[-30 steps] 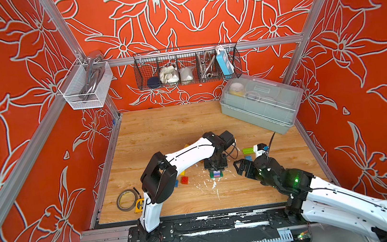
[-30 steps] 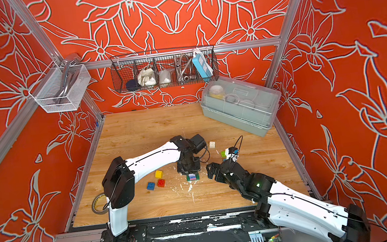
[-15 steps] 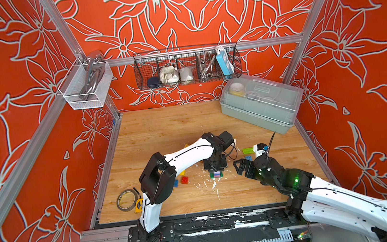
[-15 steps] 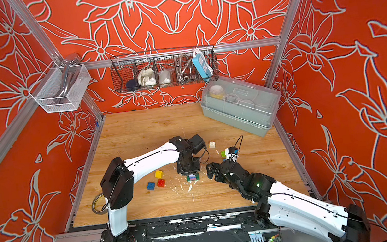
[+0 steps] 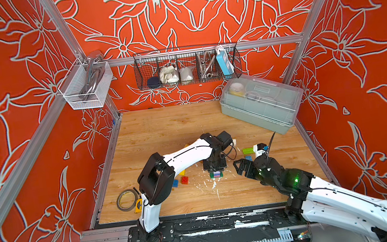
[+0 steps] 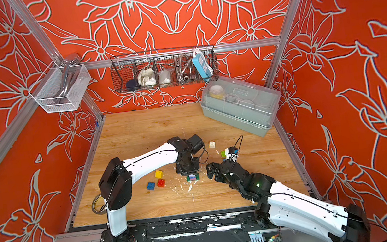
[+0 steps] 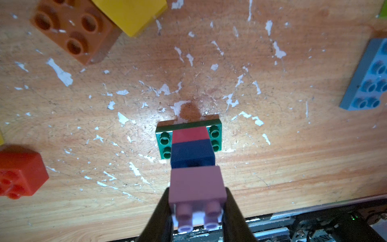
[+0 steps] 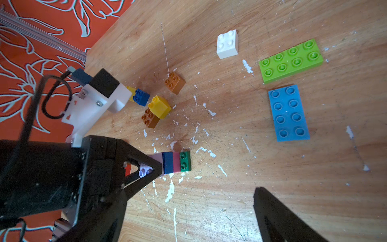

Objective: Assemble the number 1 with lego
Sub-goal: Assemble the lego brick with the lego brick.

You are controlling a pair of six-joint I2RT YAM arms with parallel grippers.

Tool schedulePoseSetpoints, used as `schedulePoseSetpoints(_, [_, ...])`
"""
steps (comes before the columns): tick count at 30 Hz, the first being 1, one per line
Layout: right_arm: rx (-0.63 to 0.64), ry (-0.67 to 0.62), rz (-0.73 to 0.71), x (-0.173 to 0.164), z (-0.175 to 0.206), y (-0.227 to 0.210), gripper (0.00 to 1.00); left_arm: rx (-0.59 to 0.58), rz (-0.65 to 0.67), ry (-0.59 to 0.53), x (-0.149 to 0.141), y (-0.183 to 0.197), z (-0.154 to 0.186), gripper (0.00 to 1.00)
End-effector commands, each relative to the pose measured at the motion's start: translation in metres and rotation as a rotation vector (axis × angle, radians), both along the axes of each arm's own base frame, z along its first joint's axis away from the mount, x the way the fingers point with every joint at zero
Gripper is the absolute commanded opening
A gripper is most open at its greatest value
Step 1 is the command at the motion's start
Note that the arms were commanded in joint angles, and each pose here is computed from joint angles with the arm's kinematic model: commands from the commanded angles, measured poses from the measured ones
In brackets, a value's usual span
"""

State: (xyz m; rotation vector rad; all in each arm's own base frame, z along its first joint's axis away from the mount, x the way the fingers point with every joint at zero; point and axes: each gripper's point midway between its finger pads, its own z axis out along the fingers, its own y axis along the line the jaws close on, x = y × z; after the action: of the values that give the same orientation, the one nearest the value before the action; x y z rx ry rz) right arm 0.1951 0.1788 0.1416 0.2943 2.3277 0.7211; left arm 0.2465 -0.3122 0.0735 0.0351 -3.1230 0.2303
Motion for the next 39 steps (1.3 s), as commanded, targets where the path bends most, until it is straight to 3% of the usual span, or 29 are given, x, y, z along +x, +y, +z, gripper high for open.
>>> schedulePoseSetpoints(1, [-0.011, 0.006, -0.010, 0.000, -0.007, -0.004, 1.00, 0.170, -0.012, 0.119, -0.018, 0.027, -0.063, 0.00])
schedulePoseSetpoints(18, [-0.009, 0.006, -0.011, 0.000, -0.008, -0.004, 1.00, 0.240, -0.082, 0.206, -0.030, 0.035, -0.088, 0.00])
schedulePoseSetpoints(32, [-0.005, 0.003, -0.011, 0.000, -0.007, -0.004, 1.00, 0.227, 0.079, 0.223, -0.034, 0.034, -0.101, 0.00])
schedulePoseSetpoints(39, [-0.002, 0.000, -0.009, -0.001, -0.006, -0.004, 1.00, 0.223, 0.092, 0.246, -0.033, 0.028, -0.100, 0.00])
